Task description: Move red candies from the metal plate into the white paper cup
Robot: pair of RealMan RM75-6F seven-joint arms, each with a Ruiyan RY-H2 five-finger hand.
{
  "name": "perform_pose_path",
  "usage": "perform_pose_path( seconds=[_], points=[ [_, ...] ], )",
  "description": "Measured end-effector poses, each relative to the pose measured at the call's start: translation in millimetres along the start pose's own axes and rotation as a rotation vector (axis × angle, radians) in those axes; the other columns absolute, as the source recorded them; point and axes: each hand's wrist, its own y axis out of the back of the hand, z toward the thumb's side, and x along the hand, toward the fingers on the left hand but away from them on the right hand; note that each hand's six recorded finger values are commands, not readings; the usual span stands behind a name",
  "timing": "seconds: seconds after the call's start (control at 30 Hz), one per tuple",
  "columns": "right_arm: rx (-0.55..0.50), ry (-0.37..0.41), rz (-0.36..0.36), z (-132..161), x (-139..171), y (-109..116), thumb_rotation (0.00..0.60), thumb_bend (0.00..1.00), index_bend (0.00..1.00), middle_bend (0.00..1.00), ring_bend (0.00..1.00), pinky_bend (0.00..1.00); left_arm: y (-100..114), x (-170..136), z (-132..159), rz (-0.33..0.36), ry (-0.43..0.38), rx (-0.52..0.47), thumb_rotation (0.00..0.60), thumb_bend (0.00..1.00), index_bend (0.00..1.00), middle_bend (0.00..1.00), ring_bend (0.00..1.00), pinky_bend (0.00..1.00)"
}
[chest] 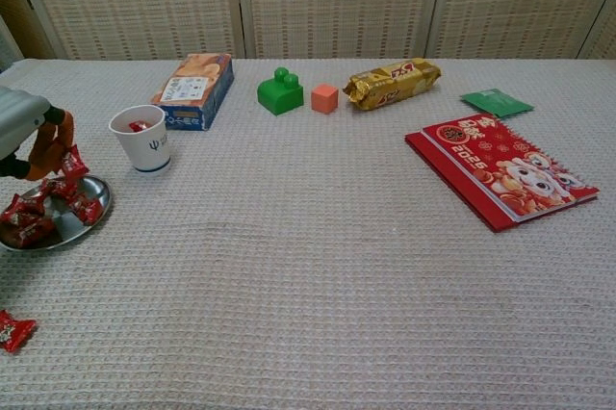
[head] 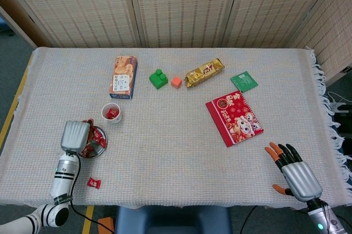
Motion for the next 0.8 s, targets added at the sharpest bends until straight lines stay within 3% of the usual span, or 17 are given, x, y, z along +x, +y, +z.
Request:
perform_pose_path(
  seconds=[0.17, 0.37, 0.57, 0.8],
  points=[
    [0.004, -0.006, 0.01, 0, -3, -2, 0.6, 0.06, 0.0, 0.0, 0.0, 0.0, 32, 24, 15, 0.068, -0.008, -0.047, 0.6, 0.58, 0.69, 0.67, 0.88, 1.0],
    [0.007, -0.012, 0.016, -1, -6, -4, 0.6, 0.06, 0.0, 0.0, 0.0, 0.0, 50, 49, 49, 0.098, -0.042, -0.061, 0.6, 0.59, 0.69, 0.67, 0.88, 1.0],
    [0.001, -0.027, 0.008, -5, -5, -1, 0.6, 0.06, 0.0, 0.0, 0.0, 0.0, 45, 66, 70, 0.088, -0.045, -0.049, 0.6, 0.59, 0.68, 0.66, 0.88, 1.0],
    [-0.003, -0.032, 0.002, -7, -3, 1, 0.6, 0.06, 0.0, 0.0, 0.0, 0.0, 32, 79, 70, 0.069, -0.031, -0.023, 0.6, 0.59, 0.68, 0.66, 0.88, 1.0]
  ],
)
